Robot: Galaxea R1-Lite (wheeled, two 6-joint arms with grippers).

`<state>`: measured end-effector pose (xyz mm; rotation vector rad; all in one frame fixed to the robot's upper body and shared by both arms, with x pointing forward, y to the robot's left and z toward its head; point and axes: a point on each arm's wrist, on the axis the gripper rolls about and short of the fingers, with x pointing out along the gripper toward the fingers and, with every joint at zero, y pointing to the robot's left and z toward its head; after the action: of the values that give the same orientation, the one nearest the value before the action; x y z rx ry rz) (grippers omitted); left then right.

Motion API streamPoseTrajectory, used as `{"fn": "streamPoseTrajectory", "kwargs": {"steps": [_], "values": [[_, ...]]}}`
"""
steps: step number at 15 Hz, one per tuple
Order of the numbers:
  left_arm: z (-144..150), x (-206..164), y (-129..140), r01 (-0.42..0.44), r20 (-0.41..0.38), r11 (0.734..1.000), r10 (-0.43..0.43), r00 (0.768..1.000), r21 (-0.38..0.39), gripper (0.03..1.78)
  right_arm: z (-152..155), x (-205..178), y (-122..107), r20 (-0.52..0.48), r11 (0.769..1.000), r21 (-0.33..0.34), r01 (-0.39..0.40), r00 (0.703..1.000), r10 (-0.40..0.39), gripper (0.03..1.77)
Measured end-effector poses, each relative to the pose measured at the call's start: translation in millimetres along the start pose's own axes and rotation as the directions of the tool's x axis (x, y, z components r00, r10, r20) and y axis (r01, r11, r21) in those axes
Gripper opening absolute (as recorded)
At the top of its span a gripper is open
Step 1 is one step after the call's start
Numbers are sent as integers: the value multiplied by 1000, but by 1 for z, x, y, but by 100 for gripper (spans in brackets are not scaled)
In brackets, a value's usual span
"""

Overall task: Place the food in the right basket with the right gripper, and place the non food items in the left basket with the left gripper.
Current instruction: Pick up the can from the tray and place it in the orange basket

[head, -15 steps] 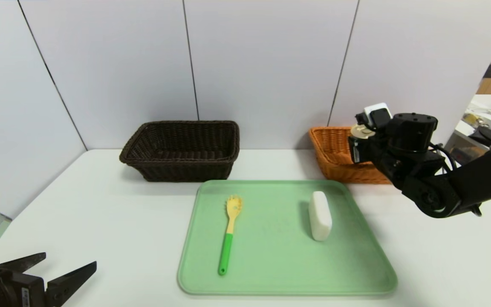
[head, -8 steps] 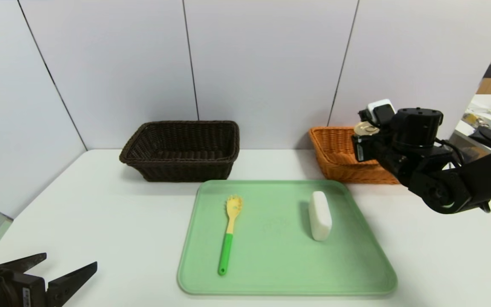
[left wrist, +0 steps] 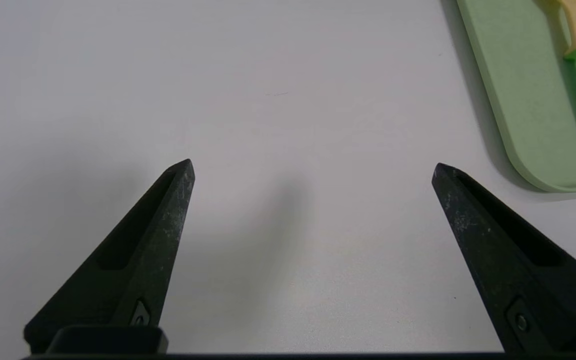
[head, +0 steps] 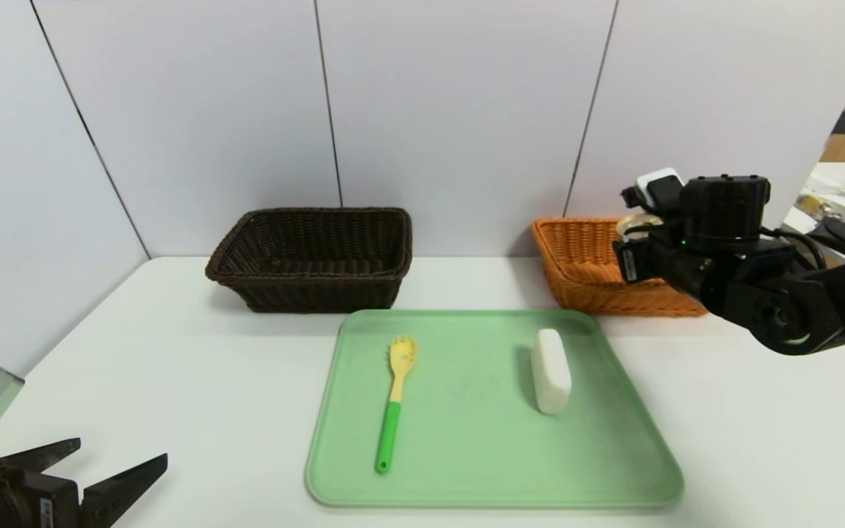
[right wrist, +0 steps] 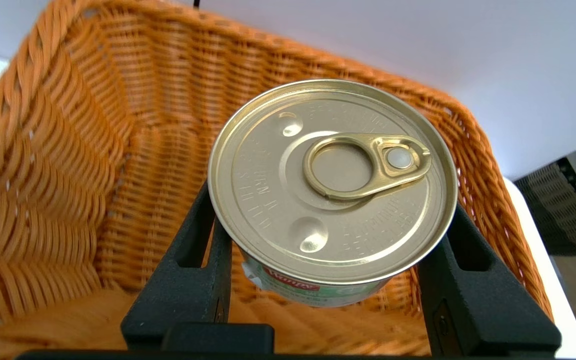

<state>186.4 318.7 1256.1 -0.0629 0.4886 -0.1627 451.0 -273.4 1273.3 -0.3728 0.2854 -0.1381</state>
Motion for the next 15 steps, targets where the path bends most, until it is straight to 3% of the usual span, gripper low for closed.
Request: {"fn": "streamPoseTrajectory", "kwargs": {"steps": [7,15], "values": [[-1,0,0,2,1,1000,-2,1000,-3,169,16,-13,-11,-104,1000,3,14,994,-14,99],[-4,-1,0,1,-4,1000,-1,1000,-3,169,15,-7,-5,-175,999,31,8,985,-2,99]]}}
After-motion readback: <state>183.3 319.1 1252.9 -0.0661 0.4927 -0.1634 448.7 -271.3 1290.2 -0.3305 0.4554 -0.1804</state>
